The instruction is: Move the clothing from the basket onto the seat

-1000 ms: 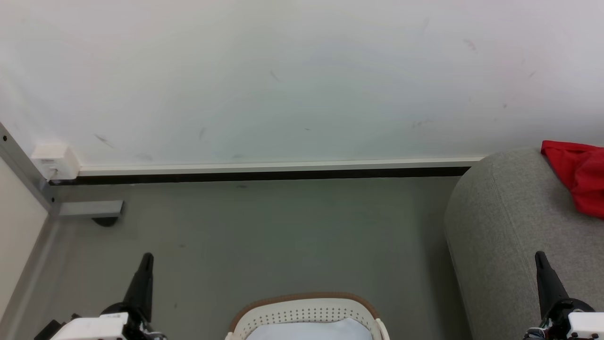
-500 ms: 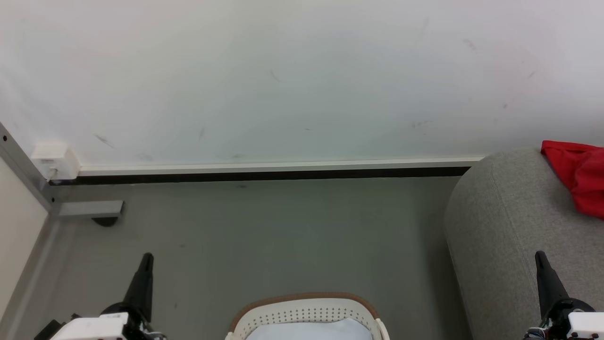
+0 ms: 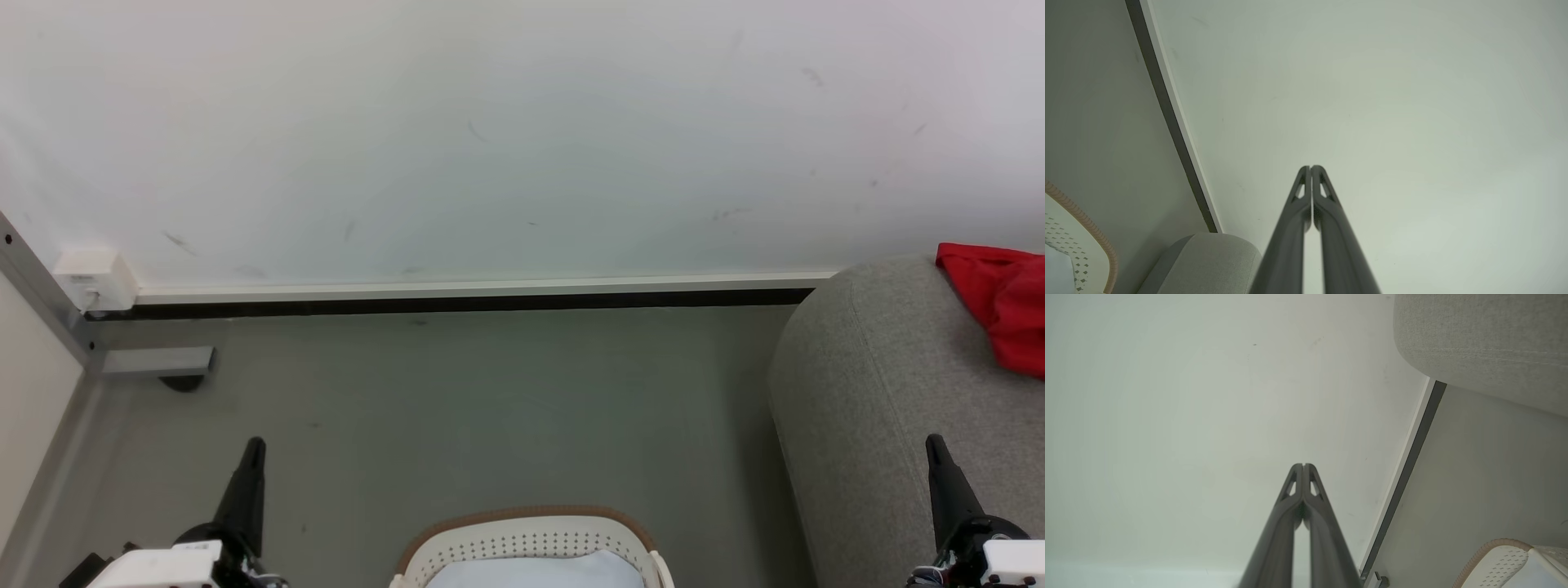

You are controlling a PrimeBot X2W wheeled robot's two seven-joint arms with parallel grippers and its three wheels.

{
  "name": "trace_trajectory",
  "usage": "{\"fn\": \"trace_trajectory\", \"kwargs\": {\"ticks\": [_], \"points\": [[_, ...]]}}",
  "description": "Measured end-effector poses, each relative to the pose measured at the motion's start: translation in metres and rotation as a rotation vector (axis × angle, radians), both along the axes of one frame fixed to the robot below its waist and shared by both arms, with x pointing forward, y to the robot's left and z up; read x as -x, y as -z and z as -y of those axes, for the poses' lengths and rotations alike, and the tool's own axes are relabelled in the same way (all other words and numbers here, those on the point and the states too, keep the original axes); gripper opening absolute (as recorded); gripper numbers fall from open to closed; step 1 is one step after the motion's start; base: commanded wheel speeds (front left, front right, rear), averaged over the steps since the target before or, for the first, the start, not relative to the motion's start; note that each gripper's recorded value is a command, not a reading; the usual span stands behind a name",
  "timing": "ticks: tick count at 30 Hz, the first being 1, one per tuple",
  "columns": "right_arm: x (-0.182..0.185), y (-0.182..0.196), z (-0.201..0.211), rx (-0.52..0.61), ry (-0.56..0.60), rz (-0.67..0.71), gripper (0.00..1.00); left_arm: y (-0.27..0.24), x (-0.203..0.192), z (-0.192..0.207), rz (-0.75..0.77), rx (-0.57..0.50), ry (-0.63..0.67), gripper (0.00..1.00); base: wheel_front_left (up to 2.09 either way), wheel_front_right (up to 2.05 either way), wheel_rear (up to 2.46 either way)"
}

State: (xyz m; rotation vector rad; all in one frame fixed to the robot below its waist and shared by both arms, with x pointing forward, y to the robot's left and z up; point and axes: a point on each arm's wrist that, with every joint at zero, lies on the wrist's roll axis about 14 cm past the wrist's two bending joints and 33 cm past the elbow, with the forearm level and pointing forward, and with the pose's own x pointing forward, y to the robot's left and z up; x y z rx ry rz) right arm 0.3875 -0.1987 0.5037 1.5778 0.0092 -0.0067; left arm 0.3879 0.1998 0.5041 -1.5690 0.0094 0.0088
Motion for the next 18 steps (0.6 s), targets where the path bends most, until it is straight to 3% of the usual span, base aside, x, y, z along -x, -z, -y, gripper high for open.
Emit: {"fn": "trace_trajectory", "kwargs": {"ticks": [18], "points": [[0.0,-0.0001,0.0,0.0,0.0,0.0,0.0,-0.0001,0.0,0.0,0.0,0.0,0.0,0.0,0.0,0.0,0.0]]}}
